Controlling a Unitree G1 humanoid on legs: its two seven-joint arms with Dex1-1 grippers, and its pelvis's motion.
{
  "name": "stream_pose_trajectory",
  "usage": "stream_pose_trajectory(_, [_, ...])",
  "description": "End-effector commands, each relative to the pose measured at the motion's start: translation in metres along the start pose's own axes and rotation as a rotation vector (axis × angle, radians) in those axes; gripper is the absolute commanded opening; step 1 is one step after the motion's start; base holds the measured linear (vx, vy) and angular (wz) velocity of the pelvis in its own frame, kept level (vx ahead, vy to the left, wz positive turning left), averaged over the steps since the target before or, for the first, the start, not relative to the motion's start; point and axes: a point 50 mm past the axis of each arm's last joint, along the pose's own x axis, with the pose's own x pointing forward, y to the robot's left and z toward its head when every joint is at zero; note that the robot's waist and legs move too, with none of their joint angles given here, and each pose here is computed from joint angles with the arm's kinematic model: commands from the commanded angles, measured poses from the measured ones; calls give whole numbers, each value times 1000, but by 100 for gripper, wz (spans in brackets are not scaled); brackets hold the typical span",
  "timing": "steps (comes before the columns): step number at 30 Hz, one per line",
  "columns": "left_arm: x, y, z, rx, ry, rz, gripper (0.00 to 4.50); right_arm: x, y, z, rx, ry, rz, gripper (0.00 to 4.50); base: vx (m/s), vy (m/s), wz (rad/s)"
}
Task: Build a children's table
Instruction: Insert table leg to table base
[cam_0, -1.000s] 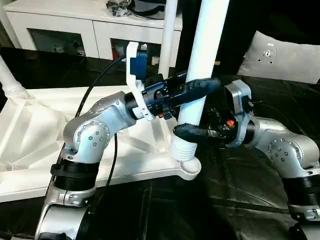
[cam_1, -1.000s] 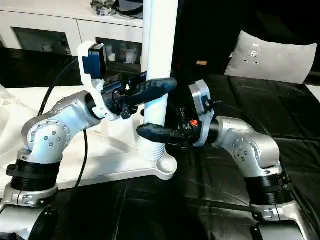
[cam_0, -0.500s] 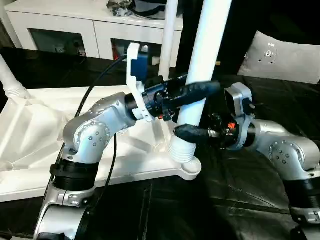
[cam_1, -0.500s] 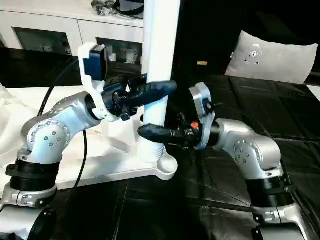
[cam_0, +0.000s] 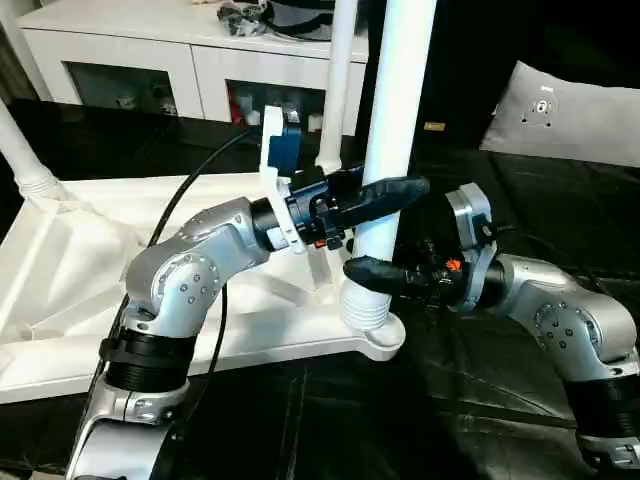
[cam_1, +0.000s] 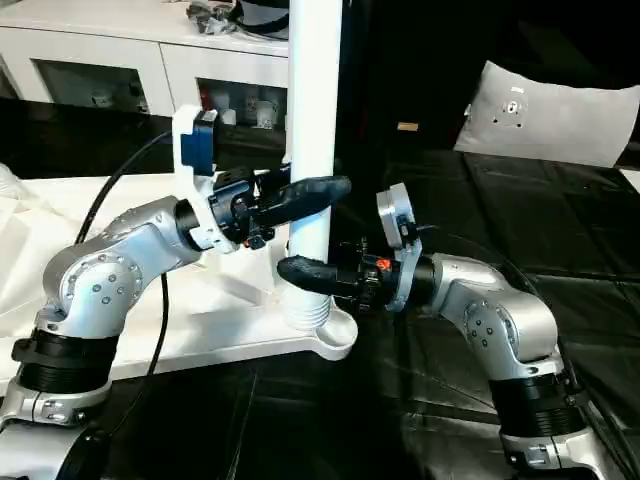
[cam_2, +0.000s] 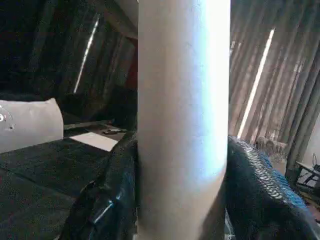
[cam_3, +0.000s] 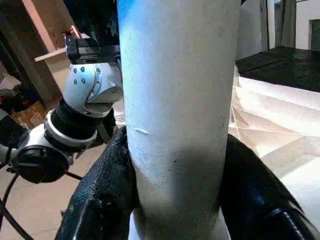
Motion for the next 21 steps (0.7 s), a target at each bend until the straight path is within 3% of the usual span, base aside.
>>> stream_pose_trajectory(1, [-4,-1,-7,136,35,133,273,8,-10,7,-139,-101,-246,191,0,0,0])
stream_pose_trajectory(4, [-4,7,-12,262,46,321,294,16,-21,7,-167,-170,-440,191,0,0,0])
stream_pose_trajectory(10, [5,16,-15,335,-3,549,306,31,-33,1,-217,-194,-622,190,0,0,0])
stream_pose_trajectory(14, [9,21,-14,383,-14,639,289,37,-35,-2,-228,-196,-662,190,0,0,0])
stream_pose_trajectory(21, [15,19,-23,399,9,635,272,45,-36,-6,-265,-194,-703,190,0,0,0])
